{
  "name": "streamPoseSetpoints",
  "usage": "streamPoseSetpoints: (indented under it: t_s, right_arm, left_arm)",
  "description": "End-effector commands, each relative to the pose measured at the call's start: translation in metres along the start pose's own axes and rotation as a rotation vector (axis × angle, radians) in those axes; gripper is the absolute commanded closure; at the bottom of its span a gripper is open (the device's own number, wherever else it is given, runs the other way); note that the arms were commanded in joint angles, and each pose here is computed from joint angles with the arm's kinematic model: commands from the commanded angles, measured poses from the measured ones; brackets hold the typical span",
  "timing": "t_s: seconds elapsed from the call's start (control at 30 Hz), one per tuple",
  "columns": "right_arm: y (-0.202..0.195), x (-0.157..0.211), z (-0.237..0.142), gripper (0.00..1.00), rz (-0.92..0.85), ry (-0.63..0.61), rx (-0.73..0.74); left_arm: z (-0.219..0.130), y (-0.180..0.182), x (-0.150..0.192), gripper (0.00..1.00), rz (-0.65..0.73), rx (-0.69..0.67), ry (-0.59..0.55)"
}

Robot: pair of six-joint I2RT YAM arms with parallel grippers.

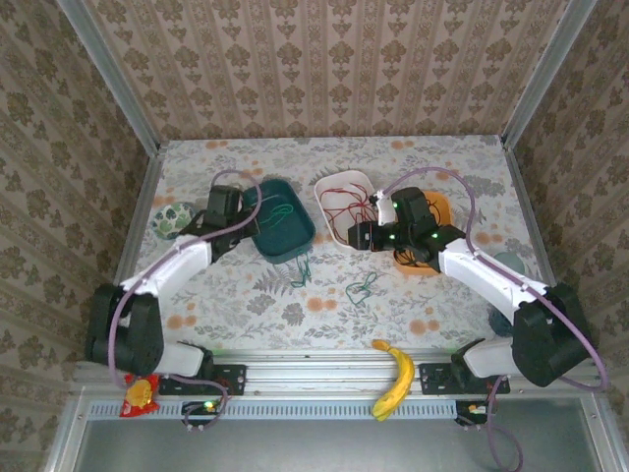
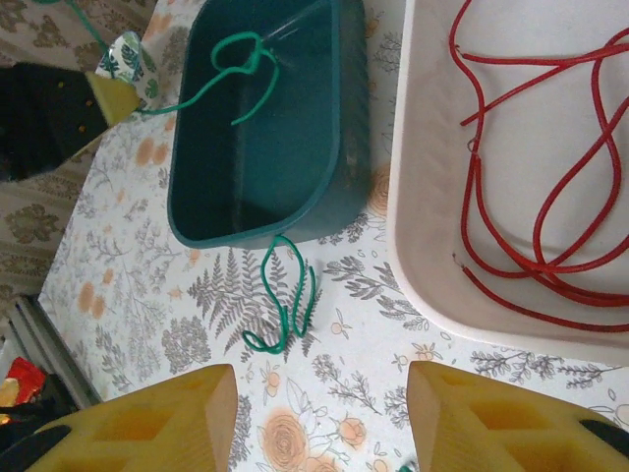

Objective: Untangle the cables

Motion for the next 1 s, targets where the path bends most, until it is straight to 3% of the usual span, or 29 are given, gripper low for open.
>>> streamPoseSetpoints:
  t_s: [0.0, 0.13, 0.2, 0.27, 0.37, 0.4, 0.53, 0.73, 0.97]
  right_arm:
    - [0.000, 0.002, -0.008, 0.50, -0.036, 0.000, 0.032]
    - [0.002, 0.003, -0.007, 0.49, -0.047, 0.024, 0.026]
    - [0.004, 0.005, -0.007, 0.49, -0.059, 0.038, 0.020]
    - [0.006, 0.008, -0.005, 0.49, -0.070, 0.058, 0.020]
    - [0.001, 0.014, -0.003, 0.49, -0.058, 0.073, 0.044]
    - [-0.002, 0.016, -0.003, 0.49, -0.052, 0.074, 0.056]
    - [-0.024, 0.030, -0.001, 0.49, -0.016, 0.089, 0.181]
    - [-0.049, 0.061, 0.007, 0.49, 0.000, 0.190, 0.308]
    - [-0.073, 0.080, 0.021, 0.53, 0.044, 0.282, 0.400]
  left_arm:
    - [0.008, -0.009, 0.007, 1.00, 0.121, 0.092, 0.165]
    - [0.021, -0.014, 0.004, 1.00, 0.183, 0.110, 0.263]
    - [0.023, -0.014, -0.001, 0.77, 0.206, 0.078, 0.273]
    - [0.017, -0.018, -0.011, 0.37, 0.225, 0.075, 0.225]
    - [-0.001, -0.032, -0.024, 0.13, 0.285, 0.086, 0.121]
    - [-0.008, -0.038, -0.027, 0.09, 0.311, 0.086, 0.091]
    - [-0.029, -0.071, -0.016, 0.05, 0.421, 0.121, 0.032]
    - [-0.032, -0.125, 0.035, 0.04, 0.584, 0.199, 0.081]
    - [-0.028, -0.183, 0.104, 0.11, 0.786, 0.452, 0.173]
Point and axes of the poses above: each hand's point on the last joint's axis, 136 mm out from that joint toward the fingers, its own z axis out along the fingers, its own y axis along the line the jaws close on, x = y × z, the point moved 6 cm from there along -z, back along the fingers, and after that the axes turned 13 degrees about z, right-handed, at the moved point
